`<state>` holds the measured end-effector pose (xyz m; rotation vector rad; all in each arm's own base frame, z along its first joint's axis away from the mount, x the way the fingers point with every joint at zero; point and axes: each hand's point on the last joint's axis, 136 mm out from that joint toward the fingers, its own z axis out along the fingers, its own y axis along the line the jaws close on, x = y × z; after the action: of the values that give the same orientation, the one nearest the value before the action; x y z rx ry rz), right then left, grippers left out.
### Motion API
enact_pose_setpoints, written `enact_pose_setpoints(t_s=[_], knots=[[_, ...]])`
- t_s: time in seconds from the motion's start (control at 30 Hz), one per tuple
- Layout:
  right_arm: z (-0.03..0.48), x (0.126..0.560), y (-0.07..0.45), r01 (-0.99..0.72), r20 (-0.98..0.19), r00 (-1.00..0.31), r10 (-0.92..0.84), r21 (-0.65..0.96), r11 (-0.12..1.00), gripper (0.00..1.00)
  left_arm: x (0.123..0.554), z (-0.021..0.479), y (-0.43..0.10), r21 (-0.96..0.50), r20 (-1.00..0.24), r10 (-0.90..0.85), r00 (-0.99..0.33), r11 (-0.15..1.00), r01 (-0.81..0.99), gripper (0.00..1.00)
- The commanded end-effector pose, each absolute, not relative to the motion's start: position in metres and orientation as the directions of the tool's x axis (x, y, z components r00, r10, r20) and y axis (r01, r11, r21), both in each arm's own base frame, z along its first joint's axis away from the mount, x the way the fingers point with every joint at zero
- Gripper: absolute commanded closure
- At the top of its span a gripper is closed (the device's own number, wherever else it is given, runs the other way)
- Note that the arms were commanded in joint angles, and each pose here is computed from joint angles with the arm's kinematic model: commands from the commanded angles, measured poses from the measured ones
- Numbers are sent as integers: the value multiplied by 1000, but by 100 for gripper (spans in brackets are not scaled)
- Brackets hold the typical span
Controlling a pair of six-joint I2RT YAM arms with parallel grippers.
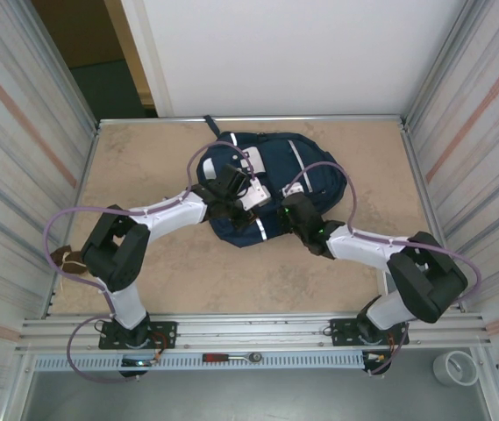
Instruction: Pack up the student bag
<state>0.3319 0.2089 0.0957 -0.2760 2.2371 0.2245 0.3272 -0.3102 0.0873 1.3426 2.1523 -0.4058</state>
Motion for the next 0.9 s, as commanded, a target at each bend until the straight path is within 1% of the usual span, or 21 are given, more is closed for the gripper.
enact_pose_setpoints(t_s=[0.0,0.1,0.2,0.4,0.63,0.87], knots=[[120,332,211,-275,-758,-653,-1,235,932,97,325,84,-301,59,-579,741,-340,455,889,100],[124,331,203,-256,-718,-693,66,330,909,100,326,82,-298,77,-574,746,-337,459,885,100],[125,331,192,-221,-685,-718,121,389,894,100,326,83,-297,82,-579,745,-333,459,885,100],[110,332,159,-133,-646,-750,144,361,923,100,327,85,-293,95,-589,738,-329,468,878,100],[86,332,128,-43,-566,-807,172,345,938,100,330,97,-279,114,-616,712,-335,502,857,100],[104,330,157,-161,-588,-795,148,441,883,100,327,99,-275,119,-630,703,-330,508,853,100]])
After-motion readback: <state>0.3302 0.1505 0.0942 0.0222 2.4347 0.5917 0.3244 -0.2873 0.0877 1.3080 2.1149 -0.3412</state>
